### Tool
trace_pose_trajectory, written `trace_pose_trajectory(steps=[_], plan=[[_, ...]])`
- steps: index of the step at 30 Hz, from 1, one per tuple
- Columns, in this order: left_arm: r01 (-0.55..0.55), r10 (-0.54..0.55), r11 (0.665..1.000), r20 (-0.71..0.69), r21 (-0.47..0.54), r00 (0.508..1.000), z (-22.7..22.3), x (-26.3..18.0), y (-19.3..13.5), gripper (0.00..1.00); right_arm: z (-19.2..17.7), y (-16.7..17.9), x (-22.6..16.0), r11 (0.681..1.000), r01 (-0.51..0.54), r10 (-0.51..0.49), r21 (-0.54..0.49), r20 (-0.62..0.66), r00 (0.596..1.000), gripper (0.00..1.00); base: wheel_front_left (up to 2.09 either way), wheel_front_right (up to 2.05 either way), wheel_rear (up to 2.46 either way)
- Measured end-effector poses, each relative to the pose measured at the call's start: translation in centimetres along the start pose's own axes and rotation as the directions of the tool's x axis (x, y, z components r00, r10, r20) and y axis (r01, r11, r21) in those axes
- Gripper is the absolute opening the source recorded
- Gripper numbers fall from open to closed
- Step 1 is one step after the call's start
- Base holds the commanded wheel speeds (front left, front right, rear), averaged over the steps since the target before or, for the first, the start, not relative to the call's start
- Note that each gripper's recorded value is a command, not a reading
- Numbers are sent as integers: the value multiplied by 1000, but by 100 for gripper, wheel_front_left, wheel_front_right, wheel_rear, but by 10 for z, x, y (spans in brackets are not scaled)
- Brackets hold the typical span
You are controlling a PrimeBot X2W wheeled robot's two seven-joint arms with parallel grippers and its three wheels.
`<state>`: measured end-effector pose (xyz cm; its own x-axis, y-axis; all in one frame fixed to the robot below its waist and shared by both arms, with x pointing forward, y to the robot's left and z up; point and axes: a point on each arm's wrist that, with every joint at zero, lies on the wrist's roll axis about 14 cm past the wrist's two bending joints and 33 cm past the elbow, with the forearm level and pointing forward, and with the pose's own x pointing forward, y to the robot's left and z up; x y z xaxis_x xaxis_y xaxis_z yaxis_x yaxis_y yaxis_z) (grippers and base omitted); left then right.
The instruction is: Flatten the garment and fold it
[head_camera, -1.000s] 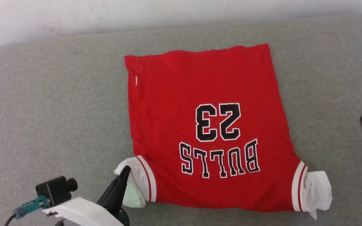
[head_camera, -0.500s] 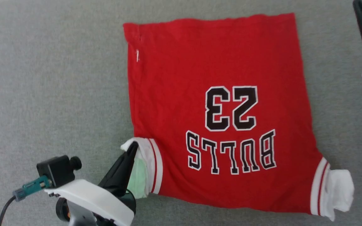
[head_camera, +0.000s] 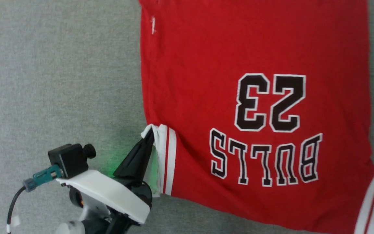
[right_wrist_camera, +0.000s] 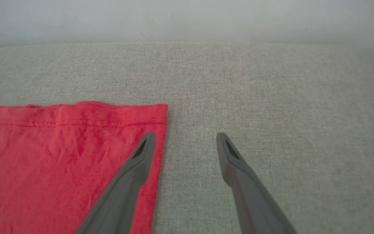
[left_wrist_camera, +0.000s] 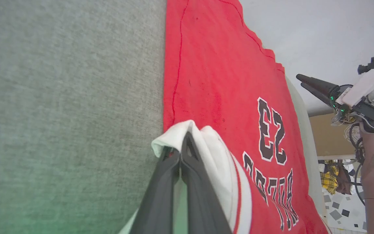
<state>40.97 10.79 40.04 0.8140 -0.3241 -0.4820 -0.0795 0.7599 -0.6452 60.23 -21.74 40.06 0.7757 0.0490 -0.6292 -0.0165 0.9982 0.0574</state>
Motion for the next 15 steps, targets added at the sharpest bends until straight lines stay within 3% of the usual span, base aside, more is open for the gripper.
trace_pose_trajectory(steps=[8, 9, 10, 11, 12, 15], plan=[[-35, 35, 999, 9, -10, 999, 0, 4, 14, 0, -23, 20, 34, 999, -45, 45, 2, -63, 997, 100, 0, 0, 0], [-38, 38, 999, 9, -11, 999, 0, 4, 15, 0, -22, 21, 36, 999, -48, 47, 0, -64, 997, 93, 0, 0, 0], [-41, 41, 999, 10, -12, 999, 0, 4, 16, 0, -22, 21, 38, 999, -50, 50, 3, -65, 997, 49, 0, 0, 0], [-42, 42, 999, 10, -12, 999, 0, 4, 17, 0, -22, 22, 39, 999, -51, 51, 5, -65, 997, 14, 0, 0, 0], [-42, 42, 999, 11, -12, 999, 0, 4, 17, 0, -22, 22, 40, 999, -52, 52, 6, -67, 996, 0, 0, 0, 0], [-37, 37, 999, 14, -10, 999, 2, 4, 15, 0, -21, 23, 38, 998, -52, 53, 17, -71, 996, 0, 0, 0, 0]])
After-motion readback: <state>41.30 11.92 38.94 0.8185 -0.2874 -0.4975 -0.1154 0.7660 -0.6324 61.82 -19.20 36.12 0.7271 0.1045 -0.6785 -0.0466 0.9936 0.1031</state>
